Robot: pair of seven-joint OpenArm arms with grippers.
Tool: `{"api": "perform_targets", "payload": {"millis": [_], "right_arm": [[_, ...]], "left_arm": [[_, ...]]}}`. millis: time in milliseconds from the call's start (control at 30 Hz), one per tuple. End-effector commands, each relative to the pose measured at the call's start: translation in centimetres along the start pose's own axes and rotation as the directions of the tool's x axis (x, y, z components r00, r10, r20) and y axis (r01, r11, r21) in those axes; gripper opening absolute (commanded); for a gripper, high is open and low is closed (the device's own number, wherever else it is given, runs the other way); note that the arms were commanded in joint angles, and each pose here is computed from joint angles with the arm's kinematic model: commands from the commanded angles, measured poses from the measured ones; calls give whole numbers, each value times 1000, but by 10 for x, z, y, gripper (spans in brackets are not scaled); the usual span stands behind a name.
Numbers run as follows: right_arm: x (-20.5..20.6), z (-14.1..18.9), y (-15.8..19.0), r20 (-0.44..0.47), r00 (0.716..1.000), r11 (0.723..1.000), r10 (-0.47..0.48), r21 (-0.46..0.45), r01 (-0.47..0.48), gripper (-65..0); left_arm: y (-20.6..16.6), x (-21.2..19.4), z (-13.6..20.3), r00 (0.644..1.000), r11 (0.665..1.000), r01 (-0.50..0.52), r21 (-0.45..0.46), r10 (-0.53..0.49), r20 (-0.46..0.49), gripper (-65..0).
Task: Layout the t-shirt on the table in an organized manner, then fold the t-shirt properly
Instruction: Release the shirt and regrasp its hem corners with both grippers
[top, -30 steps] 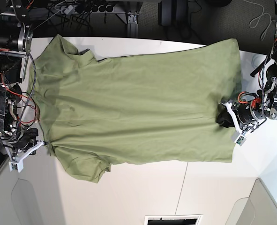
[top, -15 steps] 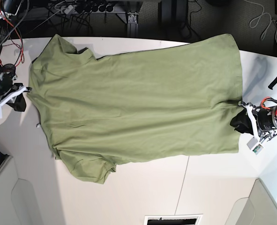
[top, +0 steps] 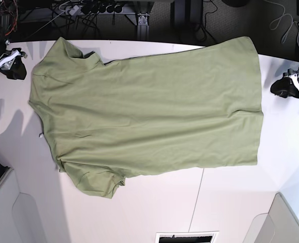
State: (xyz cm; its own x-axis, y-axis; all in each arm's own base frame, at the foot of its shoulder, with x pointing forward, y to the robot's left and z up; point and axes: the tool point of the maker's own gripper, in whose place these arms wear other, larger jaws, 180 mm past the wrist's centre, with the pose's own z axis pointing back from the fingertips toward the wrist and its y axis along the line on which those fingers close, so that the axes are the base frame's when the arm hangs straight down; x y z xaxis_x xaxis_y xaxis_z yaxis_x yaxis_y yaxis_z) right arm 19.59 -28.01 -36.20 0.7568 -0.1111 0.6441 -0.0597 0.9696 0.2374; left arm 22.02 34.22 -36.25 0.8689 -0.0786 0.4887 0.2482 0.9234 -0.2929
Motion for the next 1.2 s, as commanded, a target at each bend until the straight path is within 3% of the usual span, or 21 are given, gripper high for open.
{"api": "perform_targets", "payload": {"millis": [0, 100, 200, 267, 333, 433, 767, 900, 1033, 1167], "right_arm": [[9, 6, 0, 30, 999, 1000, 23, 5, -23, -480], [7, 6, 1, 29, 999, 1000, 17, 9, -17, -480], [20, 7, 2, 101, 995, 1000, 15, 12, -17, -485], [33, 5, 3, 152, 988, 1000, 20, 13, -23, -545], [45, -1, 7, 182, 983, 999, 30, 13, -33, -650], [59, -16, 15, 203, 978, 998, 46, 26, -53, -650], [97, -94, 59, 202, 969, 979, 145, 115, -170, -650], [112, -124, 70, 176, 971, 973, 160, 135, -185, -650], [121, -145, 70, 148, 980, 975, 133, 156, -156, -650], [118, -156, 63, 113, 988, 980, 105, 155, -122, -650]], "left_arm": [[1, 10, 13, 999, 1000, 19, 4, -19, 29, -421], [-2, -9, 22, 1000, 1000, 2, 12, -2, 18, -421], [-13, -15, 22, 999, 1000, -12, -4, 12, 49, -421], [-24, -13, 18, 997, 1000, -11, -24, 13, 79, -421], [-36, -11, 13, 994, 999, -11, -49, 16, 108, -422], [-50, -6, 5, 987, 998, 1, -67, 10, 160, -422], [-44, 50, -7, 938, 992, 120, 47, -128, 321, -422], [-44, 76, -20, 922, 988, 145, 50, -153, 356, -422], [-36, 104, -45, 917, 989, 135, 68, -151, 370, -422], [-25, 110, -81, 941, 986, 139, 94, -161, 296, -422]]}}
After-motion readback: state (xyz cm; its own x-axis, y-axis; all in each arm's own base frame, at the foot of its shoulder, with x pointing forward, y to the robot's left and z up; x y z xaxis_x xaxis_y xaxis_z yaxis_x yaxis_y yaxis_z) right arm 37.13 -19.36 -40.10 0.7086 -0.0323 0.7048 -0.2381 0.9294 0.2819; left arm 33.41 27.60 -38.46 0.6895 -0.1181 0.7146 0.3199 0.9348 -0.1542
